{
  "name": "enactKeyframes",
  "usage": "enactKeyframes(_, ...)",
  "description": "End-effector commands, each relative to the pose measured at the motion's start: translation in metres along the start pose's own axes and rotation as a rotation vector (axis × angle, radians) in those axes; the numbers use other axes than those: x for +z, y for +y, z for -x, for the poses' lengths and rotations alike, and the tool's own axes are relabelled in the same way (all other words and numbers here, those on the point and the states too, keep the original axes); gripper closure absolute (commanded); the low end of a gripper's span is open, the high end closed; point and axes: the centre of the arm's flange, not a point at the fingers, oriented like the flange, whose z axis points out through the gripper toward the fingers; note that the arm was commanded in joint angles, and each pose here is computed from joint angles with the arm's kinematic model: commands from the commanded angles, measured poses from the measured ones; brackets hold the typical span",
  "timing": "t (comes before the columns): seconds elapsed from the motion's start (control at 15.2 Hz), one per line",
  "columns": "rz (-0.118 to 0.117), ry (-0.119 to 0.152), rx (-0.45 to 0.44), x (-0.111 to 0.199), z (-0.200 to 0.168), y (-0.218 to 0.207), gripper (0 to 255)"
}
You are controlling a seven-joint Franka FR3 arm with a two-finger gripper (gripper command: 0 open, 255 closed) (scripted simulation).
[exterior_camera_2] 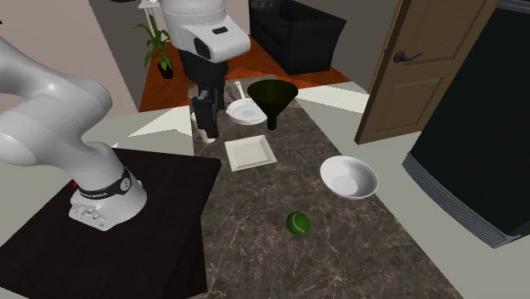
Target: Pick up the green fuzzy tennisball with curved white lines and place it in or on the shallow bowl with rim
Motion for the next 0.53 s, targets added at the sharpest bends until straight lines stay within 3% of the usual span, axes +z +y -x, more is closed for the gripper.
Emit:
enactKeyframes(0.0,-0.014,0.004,0.004,0.024,-0.012,0.007,0)
enactKeyframes(0.46,-0.066,0.01,0.017,0.1,-0.059,0.039,0)
